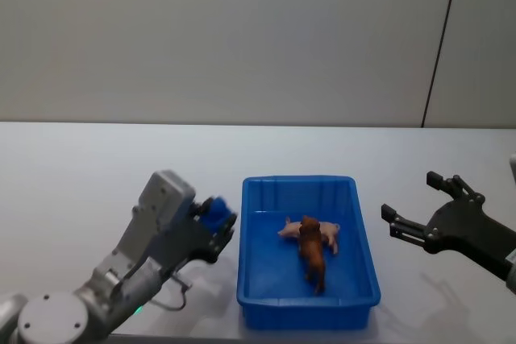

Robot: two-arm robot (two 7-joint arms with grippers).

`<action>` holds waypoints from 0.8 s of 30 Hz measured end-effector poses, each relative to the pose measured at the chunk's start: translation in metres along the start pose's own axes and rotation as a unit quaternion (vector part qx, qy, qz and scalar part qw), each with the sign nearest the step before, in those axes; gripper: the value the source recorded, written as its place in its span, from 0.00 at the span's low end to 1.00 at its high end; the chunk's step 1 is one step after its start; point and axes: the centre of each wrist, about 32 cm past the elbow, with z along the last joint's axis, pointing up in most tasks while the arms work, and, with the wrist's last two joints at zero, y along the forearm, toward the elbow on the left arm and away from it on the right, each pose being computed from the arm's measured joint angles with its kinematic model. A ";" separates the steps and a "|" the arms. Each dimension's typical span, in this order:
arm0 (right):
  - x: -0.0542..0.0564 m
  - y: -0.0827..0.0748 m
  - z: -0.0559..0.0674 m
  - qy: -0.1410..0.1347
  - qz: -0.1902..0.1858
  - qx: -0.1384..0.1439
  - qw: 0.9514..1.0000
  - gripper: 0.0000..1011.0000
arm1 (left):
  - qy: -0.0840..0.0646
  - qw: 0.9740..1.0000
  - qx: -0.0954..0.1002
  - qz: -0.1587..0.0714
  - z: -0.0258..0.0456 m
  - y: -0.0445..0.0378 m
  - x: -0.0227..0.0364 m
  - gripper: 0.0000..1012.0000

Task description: Pick up the two dolls from the table and place them into the box.

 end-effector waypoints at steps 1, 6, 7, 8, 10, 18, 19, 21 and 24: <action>0.000 0.000 0.000 0.000 0.000 0.000 1.000 0.99 | -0.005 1.000 -0.011 -0.004 0.0057 -0.0028 -0.0006 0.41; 0.000 0.000 0.000 0.000 0.000 0.000 1.000 0.99 | -0.022 0.998 -0.046 -0.025 0.0239 -0.0147 -0.0056 0.37; 0.000 0.000 0.000 0.000 0.000 0.000 1.000 0.99 | -0.024 0.998 -0.049 -0.027 0.0254 -0.0157 -0.0062 0.37; 0.000 0.000 0.000 0.000 0.000 0.000 1.000 0.99 | -0.025 0.998 -0.054 -0.030 0.0281 -0.0179 -0.0073 0.37; 0.000 0.000 0.000 0.000 0.000 0.000 1.000 0.99 | -0.028 0.997 -0.062 -0.037 0.0318 -0.0209 -0.0091 0.41; 0.000 0.000 0.000 0.000 0.000 0.000 1.000 0.99 | -0.039 0.992 -0.097 -0.067 0.0490 -0.0360 -0.0184 0.70; 0.000 0.000 0.000 0.000 0.000 0.000 1.000 0.99 | -0.039 0.992 -0.097 -0.067 0.0490 -0.0360 -0.0184 0.70; 0.000 0.000 0.000 0.000 0.000 0.000 1.000 0.99 | -0.041 0.991 -0.101 -0.072 0.0512 -0.0381 -0.0199 0.77; 0.000 0.000 0.000 0.000 0.000 0.000 1.000 0.99 | -0.042 0.991 -0.105 -0.076 0.0537 -0.0400 -0.0215 0.86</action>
